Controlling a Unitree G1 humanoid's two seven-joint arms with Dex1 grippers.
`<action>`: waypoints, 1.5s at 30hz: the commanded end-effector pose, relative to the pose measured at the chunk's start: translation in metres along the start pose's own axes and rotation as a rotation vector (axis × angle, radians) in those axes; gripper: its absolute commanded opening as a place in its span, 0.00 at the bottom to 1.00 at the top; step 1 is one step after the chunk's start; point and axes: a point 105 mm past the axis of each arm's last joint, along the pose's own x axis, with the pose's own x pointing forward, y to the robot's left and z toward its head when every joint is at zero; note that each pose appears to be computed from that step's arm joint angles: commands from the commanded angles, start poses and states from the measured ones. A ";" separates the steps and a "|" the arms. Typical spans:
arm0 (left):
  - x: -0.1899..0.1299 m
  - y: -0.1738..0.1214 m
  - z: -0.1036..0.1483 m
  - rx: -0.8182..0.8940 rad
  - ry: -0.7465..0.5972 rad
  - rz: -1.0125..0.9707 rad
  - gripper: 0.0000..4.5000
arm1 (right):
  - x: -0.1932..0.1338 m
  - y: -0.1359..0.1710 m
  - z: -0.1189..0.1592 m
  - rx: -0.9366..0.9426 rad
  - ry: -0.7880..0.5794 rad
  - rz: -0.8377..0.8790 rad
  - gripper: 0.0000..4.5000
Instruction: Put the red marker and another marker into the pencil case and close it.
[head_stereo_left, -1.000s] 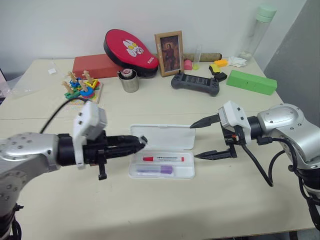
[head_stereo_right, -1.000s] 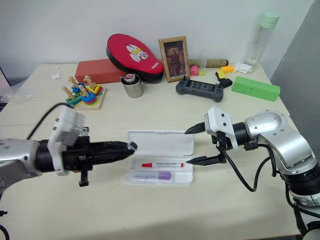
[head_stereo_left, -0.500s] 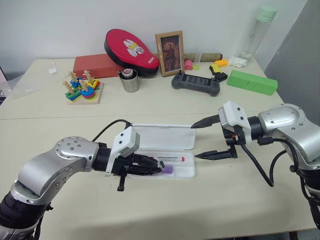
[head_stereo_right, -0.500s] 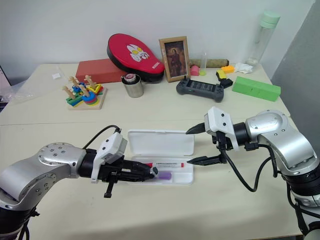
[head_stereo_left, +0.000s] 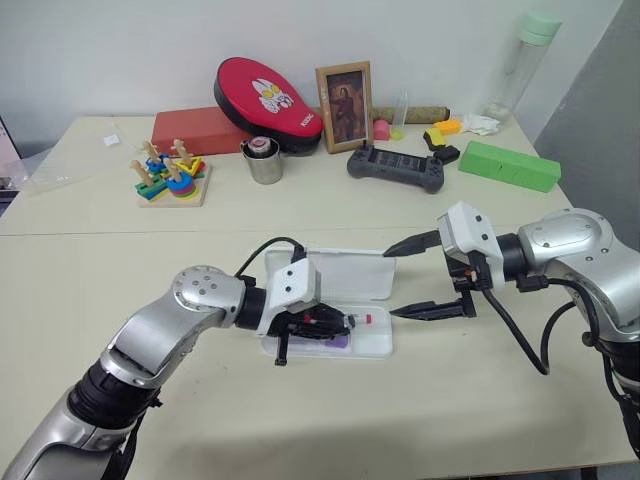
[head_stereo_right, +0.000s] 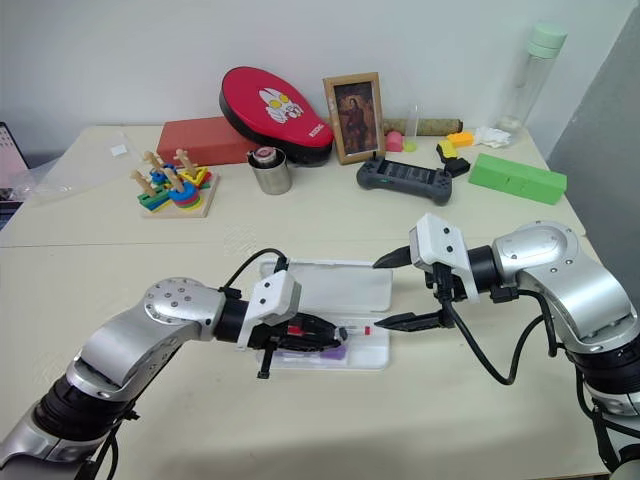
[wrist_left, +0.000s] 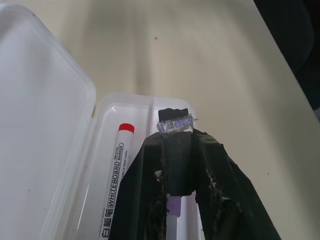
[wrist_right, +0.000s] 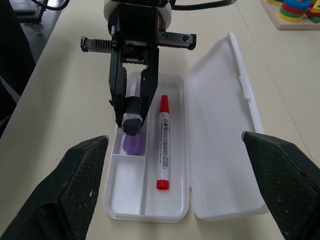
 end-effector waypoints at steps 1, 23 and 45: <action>0.003 -0.004 0.010 0.057 -0.018 -0.001 0.10 | -0.005 0.002 0.011 -0.047 -0.018 -0.008 1.00; 0.030 -0.006 0.008 0.074 -0.022 -0.064 0.10 | -0.006 0.002 0.010 -0.041 -0.022 -0.017 1.00; 0.028 0.002 0.014 0.087 -0.062 -0.025 1.00 | -0.006 0.001 0.010 -0.032 -0.028 -0.024 1.00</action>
